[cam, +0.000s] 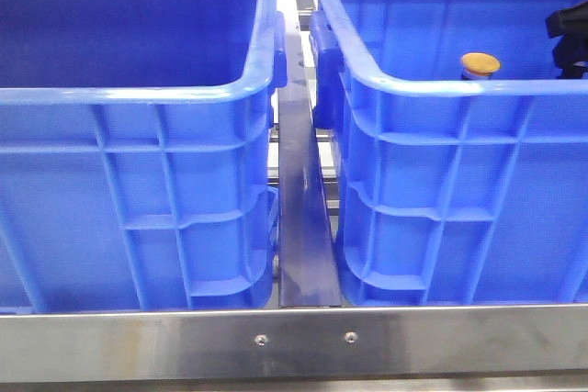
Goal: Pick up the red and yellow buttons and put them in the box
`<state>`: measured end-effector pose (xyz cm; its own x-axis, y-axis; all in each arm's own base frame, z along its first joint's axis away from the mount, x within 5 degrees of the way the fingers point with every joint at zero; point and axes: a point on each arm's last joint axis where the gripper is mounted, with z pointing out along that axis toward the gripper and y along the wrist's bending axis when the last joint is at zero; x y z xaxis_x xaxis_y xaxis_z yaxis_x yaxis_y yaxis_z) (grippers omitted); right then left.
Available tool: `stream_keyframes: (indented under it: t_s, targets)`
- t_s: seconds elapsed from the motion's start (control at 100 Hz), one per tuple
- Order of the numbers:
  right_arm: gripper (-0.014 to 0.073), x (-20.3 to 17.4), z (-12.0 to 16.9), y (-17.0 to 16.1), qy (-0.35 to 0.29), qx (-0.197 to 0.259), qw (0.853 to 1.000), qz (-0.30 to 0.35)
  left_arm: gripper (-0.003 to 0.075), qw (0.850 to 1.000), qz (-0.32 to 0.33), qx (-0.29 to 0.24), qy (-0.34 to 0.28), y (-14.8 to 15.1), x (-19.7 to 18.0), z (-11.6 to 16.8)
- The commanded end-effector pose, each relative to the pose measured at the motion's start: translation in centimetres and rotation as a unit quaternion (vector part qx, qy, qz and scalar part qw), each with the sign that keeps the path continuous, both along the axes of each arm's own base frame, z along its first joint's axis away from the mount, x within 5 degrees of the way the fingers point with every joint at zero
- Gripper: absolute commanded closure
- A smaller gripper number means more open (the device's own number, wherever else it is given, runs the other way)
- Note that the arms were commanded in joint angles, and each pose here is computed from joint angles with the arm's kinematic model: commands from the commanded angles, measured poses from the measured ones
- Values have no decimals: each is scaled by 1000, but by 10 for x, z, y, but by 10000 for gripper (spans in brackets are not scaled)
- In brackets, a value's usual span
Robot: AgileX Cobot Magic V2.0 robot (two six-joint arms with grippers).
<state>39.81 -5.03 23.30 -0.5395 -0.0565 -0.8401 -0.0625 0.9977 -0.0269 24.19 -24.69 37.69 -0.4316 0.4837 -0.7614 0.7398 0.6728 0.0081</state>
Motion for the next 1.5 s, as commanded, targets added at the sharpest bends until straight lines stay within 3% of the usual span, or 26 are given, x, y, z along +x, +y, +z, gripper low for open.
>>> stream_keyframes:
  t_s: [0.0,0.14,0.59,0.69,0.82,0.91,0.96,1.22,1.49]
  targets:
    - [98,-1,25,1,-34,0,999,8,153,997,-3,-52,-48,3,-8,31]
    - [8,-2,28,0,-38,-3,999,2,153,997,-3,-52,-48,3,-8,31]
    - [20,-32,72,10,-86,1,996,28,168,997,-2,-60,-56,6,-10,35]
    - [141,-50,79,13,-93,2,995,26,260,995,1,-69,-65,11,-14,38]
    - [489,-80,89,19,-106,1,994,31,489,992,14,-97,-80,24,-22,41]
    - [673,-98,94,23,-113,2,993,37,650,988,27,-114,-99,39,-26,41]
    - [657,-108,96,26,-118,4,992,41,742,986,36,-120,-107,49,-30,39]
    - [662,-156,109,41,-149,18,986,72,739,974,119,-131,-140,113,-38,22]
    - [662,-201,109,34,-201,32,979,-23,739,940,261,-124,-183,195,-66,7]
